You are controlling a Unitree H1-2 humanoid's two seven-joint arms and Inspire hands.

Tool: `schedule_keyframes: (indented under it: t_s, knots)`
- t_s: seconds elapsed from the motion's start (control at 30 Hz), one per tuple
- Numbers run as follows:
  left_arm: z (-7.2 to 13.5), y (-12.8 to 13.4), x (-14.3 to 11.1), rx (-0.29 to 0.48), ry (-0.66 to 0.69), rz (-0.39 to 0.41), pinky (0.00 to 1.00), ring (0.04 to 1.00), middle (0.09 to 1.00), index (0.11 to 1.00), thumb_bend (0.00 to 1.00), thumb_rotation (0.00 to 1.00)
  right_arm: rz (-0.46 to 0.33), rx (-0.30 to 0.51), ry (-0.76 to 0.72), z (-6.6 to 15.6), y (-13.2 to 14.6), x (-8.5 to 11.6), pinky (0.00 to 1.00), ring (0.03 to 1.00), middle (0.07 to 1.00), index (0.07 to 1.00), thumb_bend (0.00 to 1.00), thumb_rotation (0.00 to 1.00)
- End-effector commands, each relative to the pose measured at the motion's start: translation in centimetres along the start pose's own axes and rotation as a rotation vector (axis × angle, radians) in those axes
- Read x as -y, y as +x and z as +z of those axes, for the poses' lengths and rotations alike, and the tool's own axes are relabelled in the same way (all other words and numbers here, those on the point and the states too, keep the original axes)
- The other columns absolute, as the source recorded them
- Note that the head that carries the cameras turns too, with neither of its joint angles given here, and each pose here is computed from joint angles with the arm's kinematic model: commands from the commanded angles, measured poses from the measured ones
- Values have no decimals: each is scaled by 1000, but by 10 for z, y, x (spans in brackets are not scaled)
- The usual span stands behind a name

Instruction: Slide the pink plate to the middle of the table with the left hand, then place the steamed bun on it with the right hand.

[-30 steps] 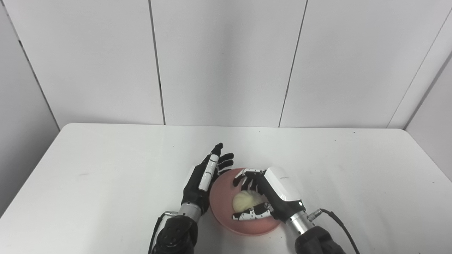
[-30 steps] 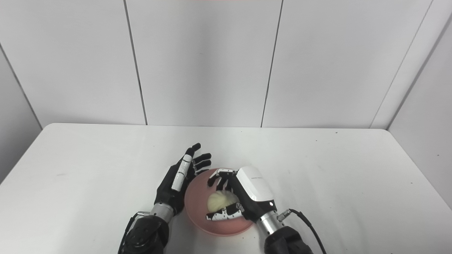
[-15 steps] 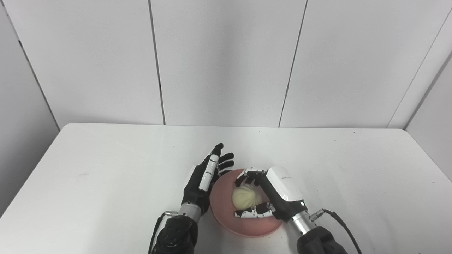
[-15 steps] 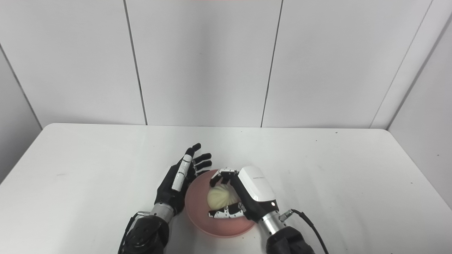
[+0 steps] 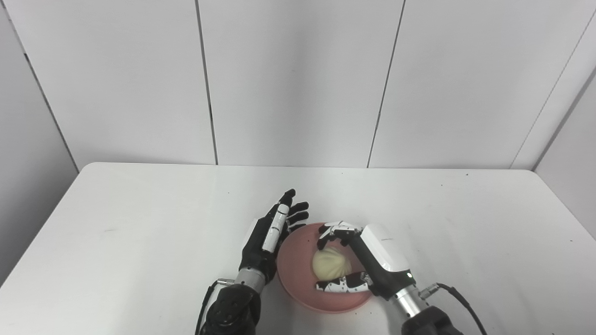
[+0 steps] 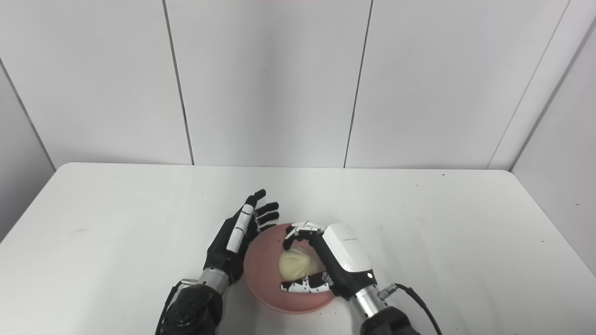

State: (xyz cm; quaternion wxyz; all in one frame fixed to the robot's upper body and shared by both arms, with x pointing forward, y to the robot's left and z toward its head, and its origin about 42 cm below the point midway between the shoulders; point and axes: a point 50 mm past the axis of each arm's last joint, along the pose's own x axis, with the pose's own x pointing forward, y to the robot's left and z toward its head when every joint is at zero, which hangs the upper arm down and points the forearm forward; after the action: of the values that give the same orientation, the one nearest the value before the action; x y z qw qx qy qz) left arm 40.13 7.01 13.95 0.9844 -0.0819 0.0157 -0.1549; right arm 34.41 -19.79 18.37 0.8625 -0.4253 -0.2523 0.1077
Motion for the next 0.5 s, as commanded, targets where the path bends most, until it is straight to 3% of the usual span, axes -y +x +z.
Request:
schedule_keyframes:
  t_s: [0.0,0.2,0.37,0.47]
  knots:
    - [-7,-3,-4,-51,-9,0,772,809,814,890,636,876,-74,27,13,11,6,20,551,667,728,494,523,150]
    - [0,-1,-9,-24,1,11,783,826,822,900,611,903,-153,13,55,14,0,43,607,706,732,494,519,149]
    - [2,0,-10,-19,-5,13,778,811,812,893,593,894,-298,8,145,6,-1,60,638,723,728,496,515,157]
    - [1,0,-10,-17,2,9,776,812,811,894,606,896,-345,24,168,3,-1,64,625,721,729,496,514,157]
